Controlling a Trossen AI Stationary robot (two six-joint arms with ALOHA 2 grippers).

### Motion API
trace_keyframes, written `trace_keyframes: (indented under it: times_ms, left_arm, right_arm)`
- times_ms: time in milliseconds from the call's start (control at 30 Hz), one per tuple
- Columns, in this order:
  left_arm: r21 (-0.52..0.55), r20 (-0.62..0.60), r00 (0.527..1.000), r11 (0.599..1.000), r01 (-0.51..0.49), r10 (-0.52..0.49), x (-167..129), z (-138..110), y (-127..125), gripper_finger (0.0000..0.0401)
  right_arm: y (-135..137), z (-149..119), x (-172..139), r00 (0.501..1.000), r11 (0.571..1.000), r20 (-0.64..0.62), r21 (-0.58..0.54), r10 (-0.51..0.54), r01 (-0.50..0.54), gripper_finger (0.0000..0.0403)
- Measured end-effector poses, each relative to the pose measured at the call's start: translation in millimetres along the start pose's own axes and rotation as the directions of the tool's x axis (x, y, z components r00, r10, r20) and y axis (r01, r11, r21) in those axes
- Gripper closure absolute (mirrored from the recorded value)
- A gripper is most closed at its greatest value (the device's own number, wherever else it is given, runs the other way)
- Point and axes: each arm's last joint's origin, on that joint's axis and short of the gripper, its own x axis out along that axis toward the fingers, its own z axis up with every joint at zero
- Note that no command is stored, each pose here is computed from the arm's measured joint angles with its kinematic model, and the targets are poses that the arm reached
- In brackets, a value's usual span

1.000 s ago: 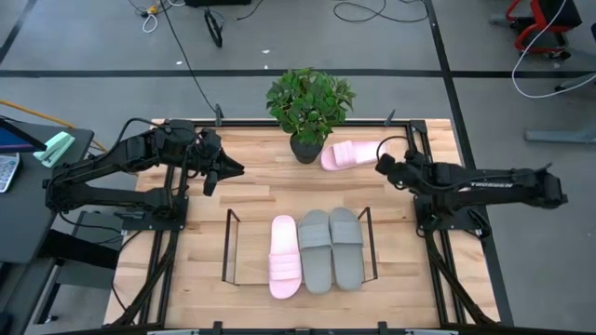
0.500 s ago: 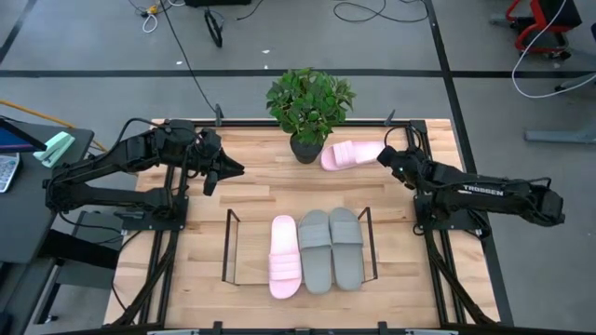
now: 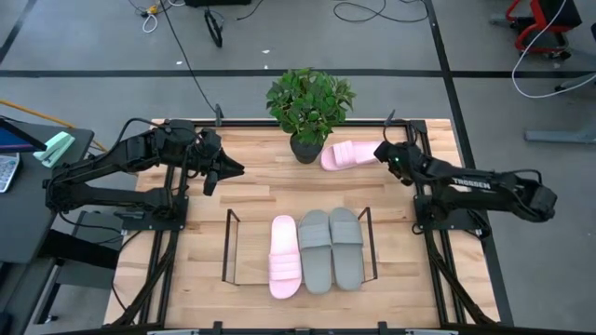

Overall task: Pick and place slides into the shelf
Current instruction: Put the pink slide on the shelf

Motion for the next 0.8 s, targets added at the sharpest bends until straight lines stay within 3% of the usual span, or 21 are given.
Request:
trace_keyframes:
  times_ms: [433,800]
  left_arm:
    - [-0.007,0.0,1.0,1.0,0.0,0.0,0,0,0,0.0318]
    - [-0.008,0.0,1.0,1.0,0.0,0.0,0,0,0,0.0321]
  right_arm:
    - [4,2,34,0.999,1.0,-0.047,0.001,-0.004,0.004,0.0116]
    - [2,3,40,0.999,0.999,-0.04,-0.028,-0.02,0.019,0.0189]
